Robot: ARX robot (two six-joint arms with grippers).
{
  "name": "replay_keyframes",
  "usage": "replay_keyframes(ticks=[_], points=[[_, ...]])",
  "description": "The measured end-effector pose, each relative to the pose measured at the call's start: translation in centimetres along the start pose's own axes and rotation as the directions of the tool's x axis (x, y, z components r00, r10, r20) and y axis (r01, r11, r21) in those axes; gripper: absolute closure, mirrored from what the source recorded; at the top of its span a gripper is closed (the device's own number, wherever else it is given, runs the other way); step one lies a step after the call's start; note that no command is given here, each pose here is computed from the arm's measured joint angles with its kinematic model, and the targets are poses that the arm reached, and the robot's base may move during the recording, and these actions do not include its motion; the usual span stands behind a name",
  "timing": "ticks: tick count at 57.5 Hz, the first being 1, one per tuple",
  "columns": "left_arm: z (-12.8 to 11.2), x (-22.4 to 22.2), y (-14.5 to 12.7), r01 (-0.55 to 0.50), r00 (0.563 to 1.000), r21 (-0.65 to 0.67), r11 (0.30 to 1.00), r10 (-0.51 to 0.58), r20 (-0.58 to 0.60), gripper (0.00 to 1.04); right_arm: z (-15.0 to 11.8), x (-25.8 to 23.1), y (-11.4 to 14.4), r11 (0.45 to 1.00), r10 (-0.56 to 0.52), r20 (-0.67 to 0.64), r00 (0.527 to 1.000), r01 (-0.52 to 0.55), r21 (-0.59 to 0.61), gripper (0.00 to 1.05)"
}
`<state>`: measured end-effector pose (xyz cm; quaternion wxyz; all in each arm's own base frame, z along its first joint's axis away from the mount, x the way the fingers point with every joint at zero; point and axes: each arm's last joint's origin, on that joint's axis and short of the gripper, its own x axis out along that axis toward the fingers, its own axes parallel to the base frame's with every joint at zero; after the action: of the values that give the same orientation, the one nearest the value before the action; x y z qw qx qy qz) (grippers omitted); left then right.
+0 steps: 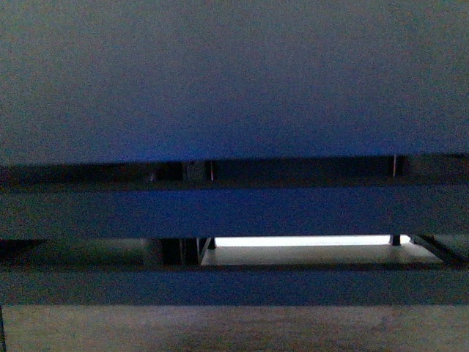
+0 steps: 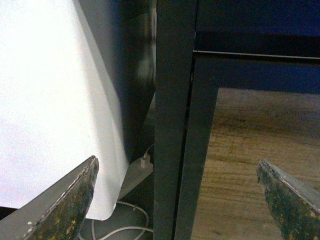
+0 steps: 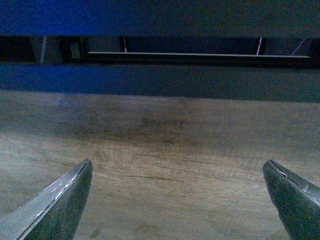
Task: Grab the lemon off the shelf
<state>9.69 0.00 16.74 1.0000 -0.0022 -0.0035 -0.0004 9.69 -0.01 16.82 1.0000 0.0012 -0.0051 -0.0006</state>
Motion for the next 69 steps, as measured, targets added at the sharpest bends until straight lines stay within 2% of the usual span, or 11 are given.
replay_keyframes(ticks=[69], points=[[0.00, 0.00, 0.00, 0.000, 1.000, 0.000, 1.000, 0.000, 0.000, 0.08, 0.00, 0.00, 0.00, 1.000, 0.000, 0.000, 1.000, 0.000, 0.000, 0.02]])
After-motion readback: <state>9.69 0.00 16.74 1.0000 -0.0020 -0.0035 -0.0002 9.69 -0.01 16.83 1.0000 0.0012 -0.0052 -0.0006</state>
